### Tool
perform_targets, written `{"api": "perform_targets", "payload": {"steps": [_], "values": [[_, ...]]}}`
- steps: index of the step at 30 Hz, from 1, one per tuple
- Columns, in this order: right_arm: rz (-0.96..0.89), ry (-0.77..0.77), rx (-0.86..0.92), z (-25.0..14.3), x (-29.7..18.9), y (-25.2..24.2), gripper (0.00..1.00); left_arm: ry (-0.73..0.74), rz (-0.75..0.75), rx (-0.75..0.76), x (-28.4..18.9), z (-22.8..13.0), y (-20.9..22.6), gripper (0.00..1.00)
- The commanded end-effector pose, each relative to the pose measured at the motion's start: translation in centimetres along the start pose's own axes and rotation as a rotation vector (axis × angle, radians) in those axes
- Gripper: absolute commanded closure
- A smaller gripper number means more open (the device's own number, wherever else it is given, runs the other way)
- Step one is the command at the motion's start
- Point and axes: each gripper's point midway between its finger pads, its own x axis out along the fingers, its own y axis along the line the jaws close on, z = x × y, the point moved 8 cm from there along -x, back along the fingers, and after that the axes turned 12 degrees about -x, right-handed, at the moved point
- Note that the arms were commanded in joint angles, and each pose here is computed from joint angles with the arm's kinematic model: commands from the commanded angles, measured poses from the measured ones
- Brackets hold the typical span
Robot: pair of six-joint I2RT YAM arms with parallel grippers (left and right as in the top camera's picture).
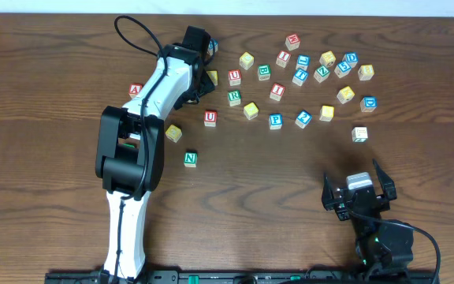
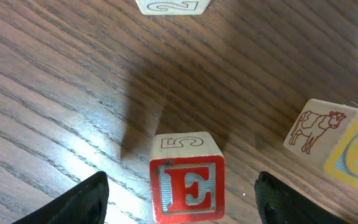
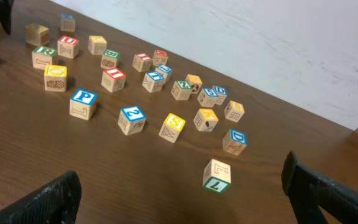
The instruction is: Spell out NEURIPS
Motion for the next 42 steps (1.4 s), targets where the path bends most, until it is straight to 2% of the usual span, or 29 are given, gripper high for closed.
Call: {"api": "perform_targets", "payload": {"steps": [1,3,14,18,23,32,37,42], "values": [[-0.011,0.004,0.016,-0.13,-0.03,-0.14,0.01,0.008,0.022,-0.002,0.78,-0.31,0.31,0.26],[-0.010,0.004,0.015,-0.13,-0.03,-0.14,0.01,0.008,0.022,-0.002,0.78,-0.31,0.31,0.27],[-0.011,0.004,0.016,-0.13,-0.03,-0.14,0.01,0.011,0.027,-0.002,0.88,-0.40,0.43,0.51],[-0.010,0.004,0.015,-0.13,-0.03,-0.14,0.01,0.014,0.032,-0.001,0.94,-0.48,0.54,0.52],[-0.010,0.004,0.015,-0.13,-0.03,-0.14,0.01,0.015,0.033,0.000,0.94,-0.49,0.56,0.59],[-0.010,0.004,0.015,-0.13,-0.03,-0.14,0.01,0.018,0.037,0.001,0.94,-0.54,0.63,0.59],[-0.010,0.004,0.015,-0.13,-0.03,-0.14,0.01,0.020,0.041,0.001,1.08,-0.63,0.75,0.67],[-0.010,0.004,0.015,-0.13,-0.03,-0.14,0.01,0.021,0.043,0.003,1.24,-0.71,0.86,0.67]]}}
